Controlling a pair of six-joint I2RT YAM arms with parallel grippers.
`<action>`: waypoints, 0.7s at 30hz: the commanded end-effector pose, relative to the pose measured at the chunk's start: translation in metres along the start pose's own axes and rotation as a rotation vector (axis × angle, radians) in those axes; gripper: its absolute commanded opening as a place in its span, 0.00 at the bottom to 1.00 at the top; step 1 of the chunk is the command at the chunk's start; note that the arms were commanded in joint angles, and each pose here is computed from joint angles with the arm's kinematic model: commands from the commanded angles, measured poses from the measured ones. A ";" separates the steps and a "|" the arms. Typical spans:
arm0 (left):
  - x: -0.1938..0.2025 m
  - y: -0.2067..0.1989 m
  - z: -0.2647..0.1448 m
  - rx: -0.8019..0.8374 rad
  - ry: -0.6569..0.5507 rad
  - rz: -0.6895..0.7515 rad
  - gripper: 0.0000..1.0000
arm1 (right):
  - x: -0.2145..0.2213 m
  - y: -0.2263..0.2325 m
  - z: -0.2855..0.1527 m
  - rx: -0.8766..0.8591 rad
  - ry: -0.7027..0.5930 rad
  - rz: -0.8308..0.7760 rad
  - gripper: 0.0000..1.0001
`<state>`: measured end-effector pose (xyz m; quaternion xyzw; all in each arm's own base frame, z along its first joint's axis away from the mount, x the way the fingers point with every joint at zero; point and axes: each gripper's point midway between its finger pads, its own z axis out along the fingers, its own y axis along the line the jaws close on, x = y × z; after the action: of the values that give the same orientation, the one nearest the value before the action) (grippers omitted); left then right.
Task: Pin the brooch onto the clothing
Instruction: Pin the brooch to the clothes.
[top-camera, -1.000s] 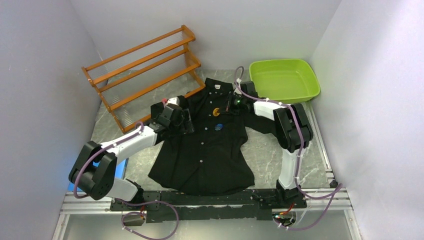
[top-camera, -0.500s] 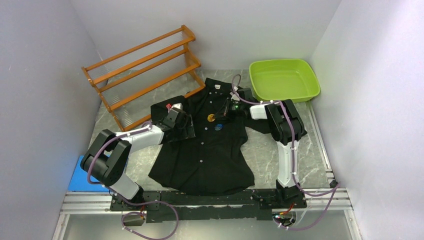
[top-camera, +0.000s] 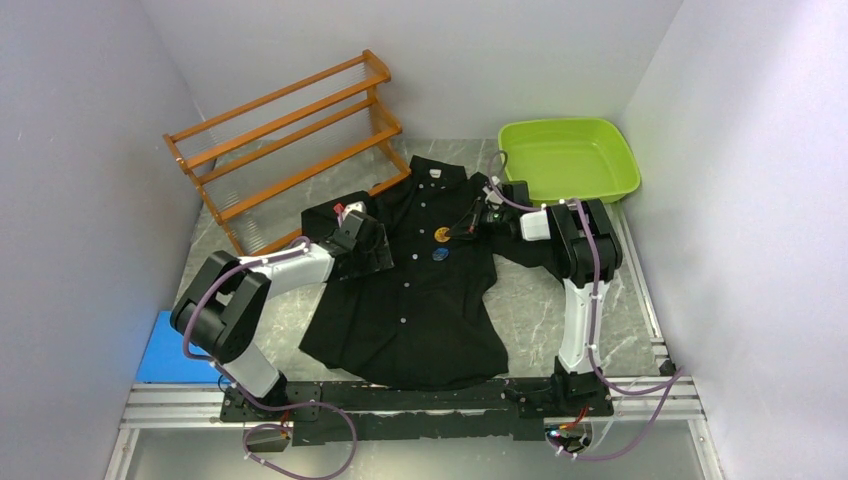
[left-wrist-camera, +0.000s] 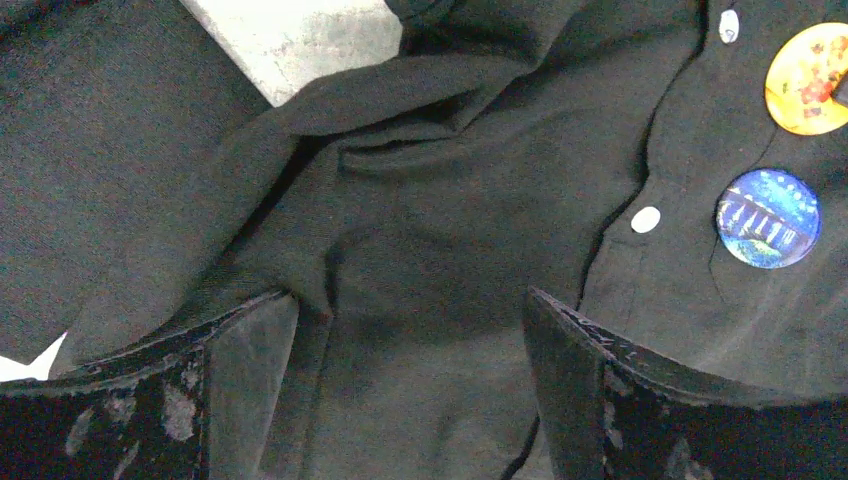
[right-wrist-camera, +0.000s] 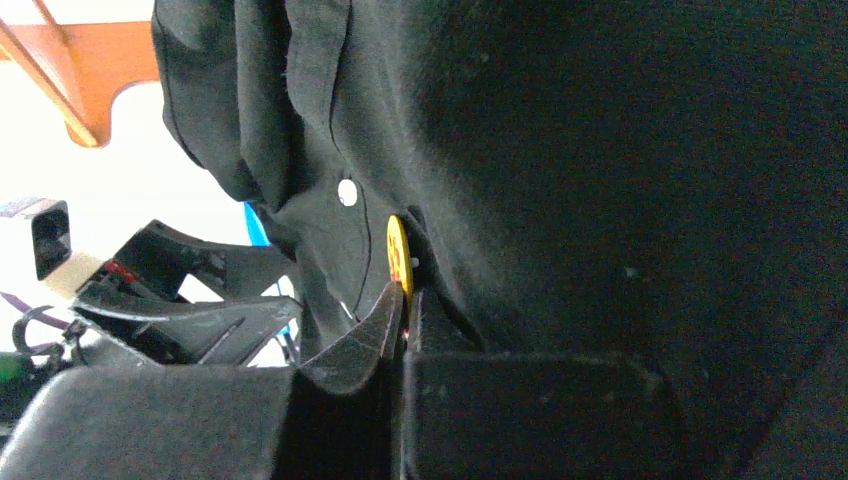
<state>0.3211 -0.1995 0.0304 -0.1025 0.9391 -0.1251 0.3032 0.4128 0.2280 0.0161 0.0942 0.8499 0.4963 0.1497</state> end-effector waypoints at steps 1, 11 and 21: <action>0.020 0.026 0.005 -0.116 0.063 -0.010 0.89 | -0.011 -0.022 -0.022 0.200 -0.063 -0.074 0.00; 0.001 0.015 -0.012 -0.072 0.012 -0.011 0.89 | -0.041 0.026 -0.064 0.462 -0.169 -0.351 0.00; -0.041 -0.038 -0.061 0.148 -0.064 -0.064 0.87 | -0.022 0.073 -0.067 0.709 -0.233 -0.662 0.00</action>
<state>0.3075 -0.1938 0.0568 -0.1105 0.9392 -0.1317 0.2971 0.4063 0.2220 0.0811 -0.0601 0.9365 0.1828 0.2931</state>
